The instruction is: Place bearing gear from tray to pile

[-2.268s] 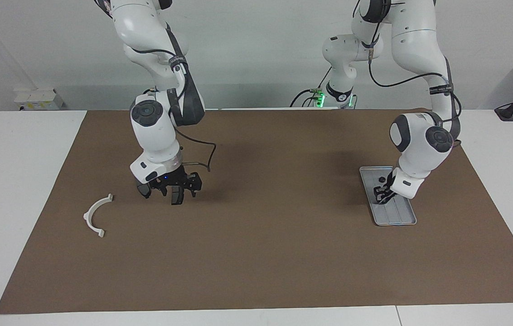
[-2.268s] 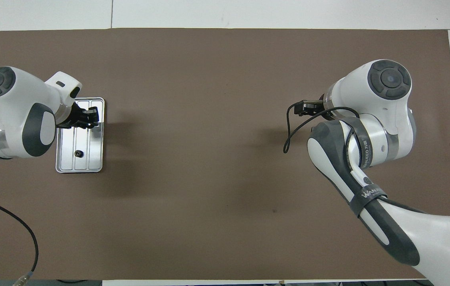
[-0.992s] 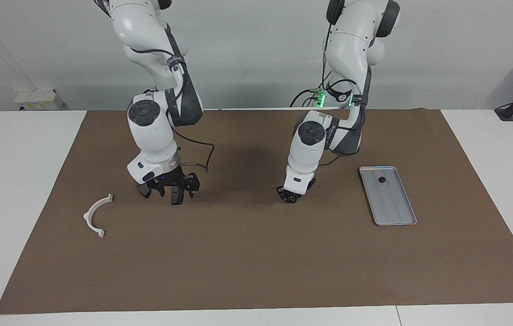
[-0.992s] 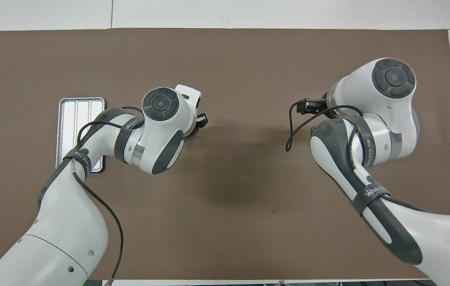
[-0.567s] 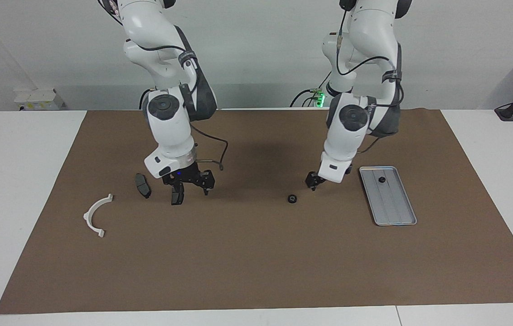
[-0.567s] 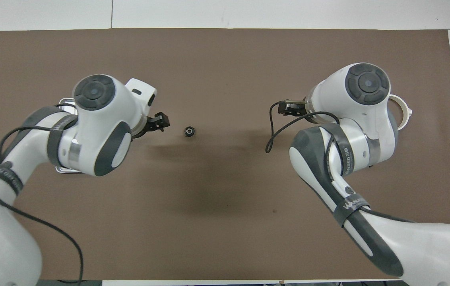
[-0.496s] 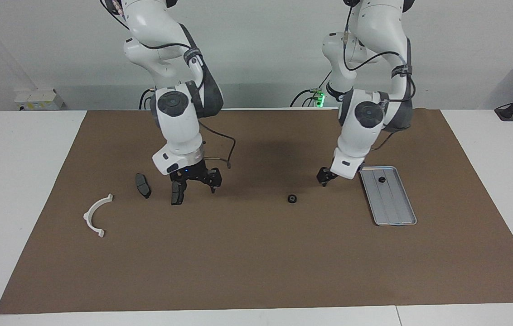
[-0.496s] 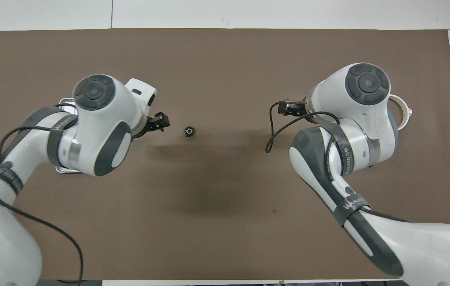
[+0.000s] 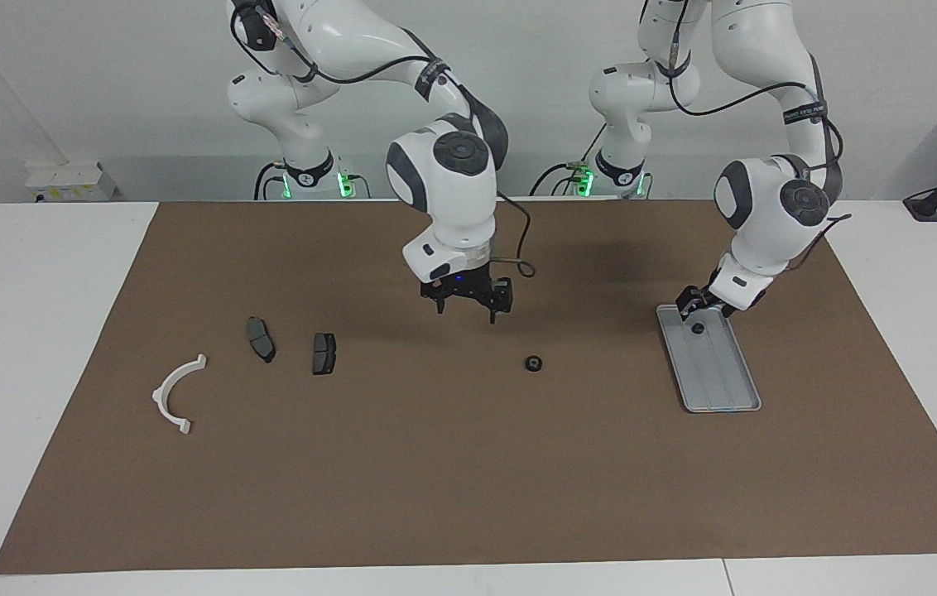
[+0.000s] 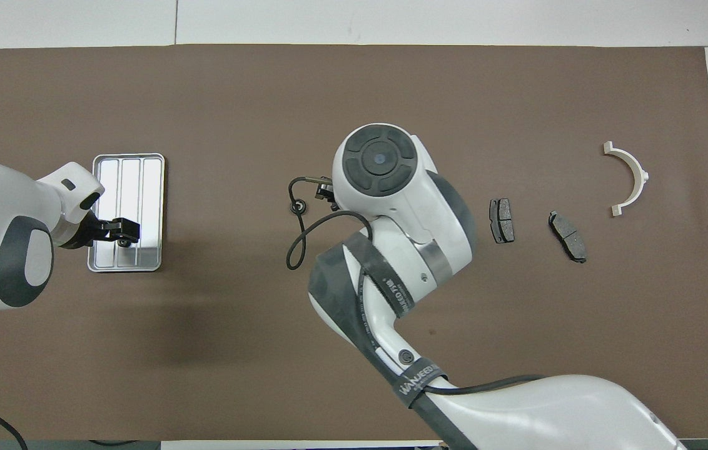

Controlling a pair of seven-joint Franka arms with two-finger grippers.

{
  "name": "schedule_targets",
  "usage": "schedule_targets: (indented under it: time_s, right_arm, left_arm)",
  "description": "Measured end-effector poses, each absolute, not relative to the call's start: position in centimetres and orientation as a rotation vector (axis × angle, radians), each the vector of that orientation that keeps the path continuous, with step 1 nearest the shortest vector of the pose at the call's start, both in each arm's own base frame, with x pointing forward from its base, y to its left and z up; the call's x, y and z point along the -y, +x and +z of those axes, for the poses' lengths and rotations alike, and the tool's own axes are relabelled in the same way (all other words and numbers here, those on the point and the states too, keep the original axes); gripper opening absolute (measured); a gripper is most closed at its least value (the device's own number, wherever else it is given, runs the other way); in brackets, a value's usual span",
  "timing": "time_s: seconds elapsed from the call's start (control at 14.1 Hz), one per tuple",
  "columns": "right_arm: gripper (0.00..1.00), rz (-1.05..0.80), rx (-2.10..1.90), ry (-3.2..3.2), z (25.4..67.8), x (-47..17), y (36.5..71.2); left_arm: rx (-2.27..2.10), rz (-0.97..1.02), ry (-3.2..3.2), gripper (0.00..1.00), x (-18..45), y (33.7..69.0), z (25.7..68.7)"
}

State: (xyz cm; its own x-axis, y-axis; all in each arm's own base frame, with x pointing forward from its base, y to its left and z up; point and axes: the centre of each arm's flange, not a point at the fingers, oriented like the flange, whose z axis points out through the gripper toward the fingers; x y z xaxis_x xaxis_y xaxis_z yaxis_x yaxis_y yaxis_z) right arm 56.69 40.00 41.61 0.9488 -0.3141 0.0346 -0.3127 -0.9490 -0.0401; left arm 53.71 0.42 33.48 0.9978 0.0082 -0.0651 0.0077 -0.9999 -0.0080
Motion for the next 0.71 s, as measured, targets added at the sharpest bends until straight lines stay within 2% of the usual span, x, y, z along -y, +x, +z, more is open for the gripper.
schedule_targets:
  time_s: [0.07,0.14,0.21,0.28,0.35,0.71]
  right_arm:
    - [1.00,-0.063,-0.524,-3.060,40.6,-42.3,56.8]
    - [1.00,-0.065,-0.539,-3.059,39.2,-44.4,57.0]
    - [1.00,-0.069,-0.548,-3.065,37.5,-46.1,57.3]
    - [1.00,-0.071,-0.552,-3.069,35.8,-47.4,57.6]
    - [1.00,-0.073,-0.551,-3.069,34.6,-48.3,58.0]
    - [1.00,-0.081,-0.539,-3.087,31.1,-50.8,58.9]
  left_arm:
    - [0.017,0.096,-3.133,0.84,-0.6,53.5,32.9]
    - [0.021,0.097,-3.133,0.70,-0.7,53.3,32.4]
    - [0.030,0.101,-3.133,0.70,-0.9,53.2,32.2]
    - [0.046,0.100,-3.133,0.64,-1.1,53.2,32.0]
    - [0.058,0.087,-3.133,0.51,-1.2,53.3,31.8]
    - [0.083,0.081,-3.135,0.50,-1.2,53.5,29.7]
